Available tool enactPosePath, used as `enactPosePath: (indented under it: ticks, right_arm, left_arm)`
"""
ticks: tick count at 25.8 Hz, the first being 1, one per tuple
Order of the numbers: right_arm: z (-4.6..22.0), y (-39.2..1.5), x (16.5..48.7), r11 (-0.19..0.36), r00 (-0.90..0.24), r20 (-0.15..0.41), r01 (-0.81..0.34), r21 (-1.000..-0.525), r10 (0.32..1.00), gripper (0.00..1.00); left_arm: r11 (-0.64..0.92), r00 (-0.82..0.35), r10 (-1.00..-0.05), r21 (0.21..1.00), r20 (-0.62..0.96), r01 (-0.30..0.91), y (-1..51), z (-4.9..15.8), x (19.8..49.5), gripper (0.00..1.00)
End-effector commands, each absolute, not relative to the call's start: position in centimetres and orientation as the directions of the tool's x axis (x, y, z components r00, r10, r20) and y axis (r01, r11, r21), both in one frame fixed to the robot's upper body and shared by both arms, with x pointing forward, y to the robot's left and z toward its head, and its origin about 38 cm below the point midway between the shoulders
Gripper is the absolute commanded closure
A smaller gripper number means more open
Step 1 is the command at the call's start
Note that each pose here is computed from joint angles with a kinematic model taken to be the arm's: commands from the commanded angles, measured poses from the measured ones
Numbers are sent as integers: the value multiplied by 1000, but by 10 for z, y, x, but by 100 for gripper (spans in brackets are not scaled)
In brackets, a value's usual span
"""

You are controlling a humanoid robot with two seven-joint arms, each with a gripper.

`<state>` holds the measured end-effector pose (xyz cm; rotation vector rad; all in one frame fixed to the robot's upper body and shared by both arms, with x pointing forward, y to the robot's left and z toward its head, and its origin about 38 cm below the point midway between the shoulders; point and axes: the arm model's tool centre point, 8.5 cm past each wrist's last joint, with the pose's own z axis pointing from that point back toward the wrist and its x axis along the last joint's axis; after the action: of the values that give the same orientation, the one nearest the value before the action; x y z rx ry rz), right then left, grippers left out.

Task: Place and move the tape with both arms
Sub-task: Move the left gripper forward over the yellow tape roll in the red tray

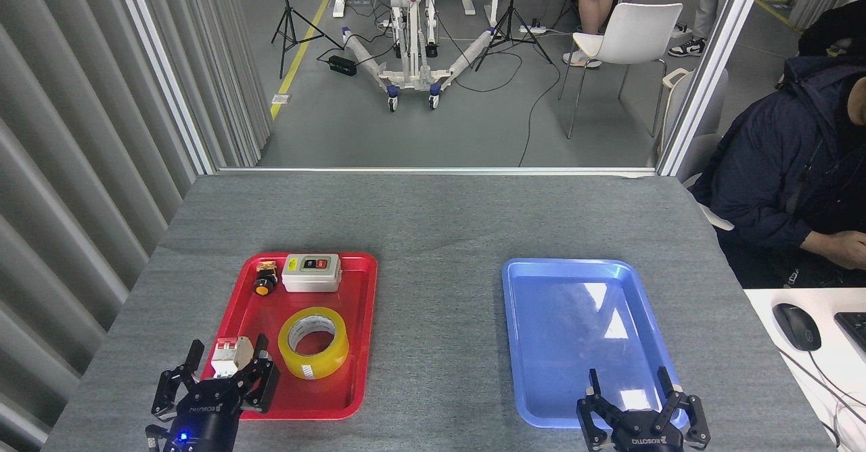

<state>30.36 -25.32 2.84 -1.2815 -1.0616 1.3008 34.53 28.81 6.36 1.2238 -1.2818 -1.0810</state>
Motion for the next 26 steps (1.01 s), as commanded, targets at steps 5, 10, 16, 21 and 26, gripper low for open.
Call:
enactPosePath:
  ticks: [5, 10, 16, 21, 26]
  right_arm:
    - [30, -259, 306, -146, 50, -149, -64, -987, 988, 0]
    - [30, -260, 306, -146, 51, -149, -66, -987, 987, 0]
    - [37, -259, 313, -147, 49, -149, -44, -988, 988, 0]
    - [39, -259, 315, -149, 49, -150, -40, -988, 987, 0]
    - [38, -258, 315, -146, 50, -148, -41, -988, 988, 0]
  left_arm:
    - [75, -20, -997, 993, 73, -94, 286, 67, 346, 0]
    - [43, -20, -999, 994, 41, -97, 296, 71, 349, 0]
    - [38, -25, -999, 996, 36, -78, 297, 69, 346, 0]
    - [48, -152, -988, 995, 34, -93, 283, 75, 346, 0]
    - [52, -209, -978, 991, 26, -120, 276, 95, 375, 0]
